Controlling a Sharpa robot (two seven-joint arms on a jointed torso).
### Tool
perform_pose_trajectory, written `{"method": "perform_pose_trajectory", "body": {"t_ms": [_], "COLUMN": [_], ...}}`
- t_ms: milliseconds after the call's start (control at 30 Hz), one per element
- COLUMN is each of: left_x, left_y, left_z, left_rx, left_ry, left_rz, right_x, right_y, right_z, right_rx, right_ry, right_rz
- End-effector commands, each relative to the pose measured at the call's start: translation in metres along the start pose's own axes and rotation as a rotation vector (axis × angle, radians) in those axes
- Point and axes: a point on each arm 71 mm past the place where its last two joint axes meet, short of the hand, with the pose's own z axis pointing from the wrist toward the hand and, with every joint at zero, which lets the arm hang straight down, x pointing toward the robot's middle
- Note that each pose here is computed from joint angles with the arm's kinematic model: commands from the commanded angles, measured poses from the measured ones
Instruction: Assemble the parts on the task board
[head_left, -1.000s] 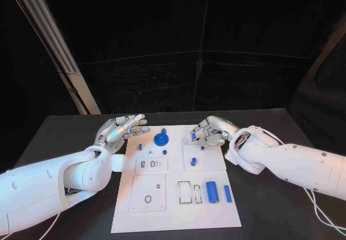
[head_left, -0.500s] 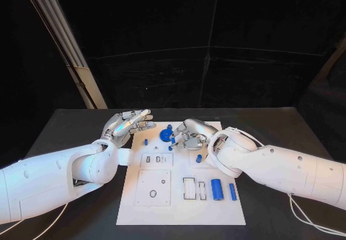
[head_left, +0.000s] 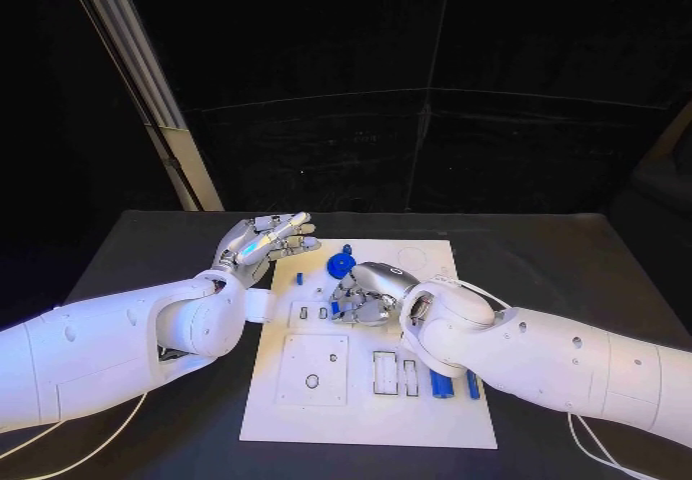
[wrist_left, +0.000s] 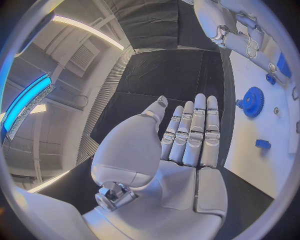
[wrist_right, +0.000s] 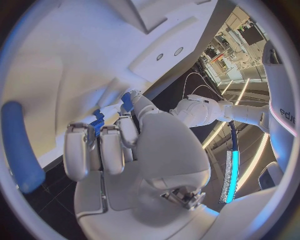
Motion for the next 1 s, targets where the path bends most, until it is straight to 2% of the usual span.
{"method": "perform_pose_trajectory", "body": {"t_ms": [33,533,1000], "left_x": [0.0018,0.0027,0.0022], "left_y": [-0.0014,-0.0008,-0.0009], "left_z": [0.0009,0.0019,0.0017], "left_rx": [0.009,0.007,0.006], "left_ry": [0.010,0.013,0.013], "left_rz": [-0.004,-0.005,-0.005], "right_x": [0.0037,0.0077,0.0096], "right_y": [0.0007,0.0014,-0.0025], "right_z": [0.0016,0.0044,0.0050], "right_rx": [0.015,0.022,0.047], "right_ry": [0.022,0.023,0.050], "right_rz": [-0.040,-0.054,-0.097]}}
